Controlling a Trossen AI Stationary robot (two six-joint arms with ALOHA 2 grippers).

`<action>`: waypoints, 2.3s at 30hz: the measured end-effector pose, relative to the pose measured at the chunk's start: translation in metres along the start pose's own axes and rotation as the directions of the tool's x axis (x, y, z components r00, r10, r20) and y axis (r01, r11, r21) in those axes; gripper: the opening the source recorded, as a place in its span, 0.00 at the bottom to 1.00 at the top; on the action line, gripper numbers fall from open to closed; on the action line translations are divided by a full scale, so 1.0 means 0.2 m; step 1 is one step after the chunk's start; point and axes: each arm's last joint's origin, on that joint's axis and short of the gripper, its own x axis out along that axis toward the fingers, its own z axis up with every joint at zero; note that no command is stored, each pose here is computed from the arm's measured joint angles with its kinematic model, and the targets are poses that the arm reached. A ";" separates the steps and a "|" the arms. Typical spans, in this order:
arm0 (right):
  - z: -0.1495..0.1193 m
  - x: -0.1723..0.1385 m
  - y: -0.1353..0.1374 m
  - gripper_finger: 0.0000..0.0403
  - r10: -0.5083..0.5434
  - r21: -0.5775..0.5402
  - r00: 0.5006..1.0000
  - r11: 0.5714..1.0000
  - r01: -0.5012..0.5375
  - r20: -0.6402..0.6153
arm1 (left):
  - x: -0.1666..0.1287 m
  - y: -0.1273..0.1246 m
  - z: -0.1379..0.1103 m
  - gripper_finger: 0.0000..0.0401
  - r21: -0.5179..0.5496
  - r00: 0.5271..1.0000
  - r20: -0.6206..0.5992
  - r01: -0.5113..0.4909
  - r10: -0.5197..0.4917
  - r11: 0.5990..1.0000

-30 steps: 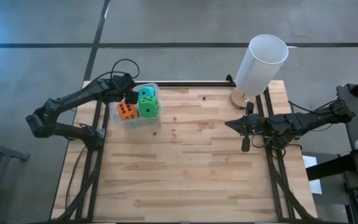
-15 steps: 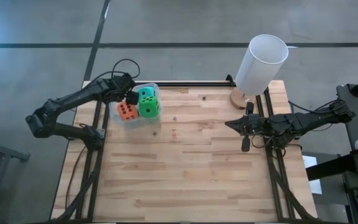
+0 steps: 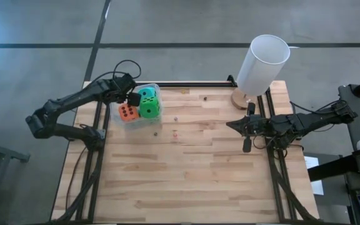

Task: Pick & Place Dice
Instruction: Put the left small black dice into the transparent bin

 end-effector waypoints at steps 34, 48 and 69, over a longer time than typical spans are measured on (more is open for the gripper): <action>0.00 0.00 0.00 0.02 0.000 0.006 1.000 1.000 0.000 0.000 | 0.00 -0.01 0.01 0.62 -0.003 1.000 0.013 0.011 -0.010 1.000; 0.00 0.00 0.00 0.02 0.000 0.010 1.000 1.000 0.000 0.000 | 0.00 -0.01 0.01 0.59 -0.003 1.000 0.013 0.010 -0.010 1.000; 0.00 0.00 0.00 0.02 0.000 0.009 1.000 1.000 0.000 0.000 | 0.00 -0.01 0.01 0.60 -0.004 1.000 0.013 0.010 -0.010 1.000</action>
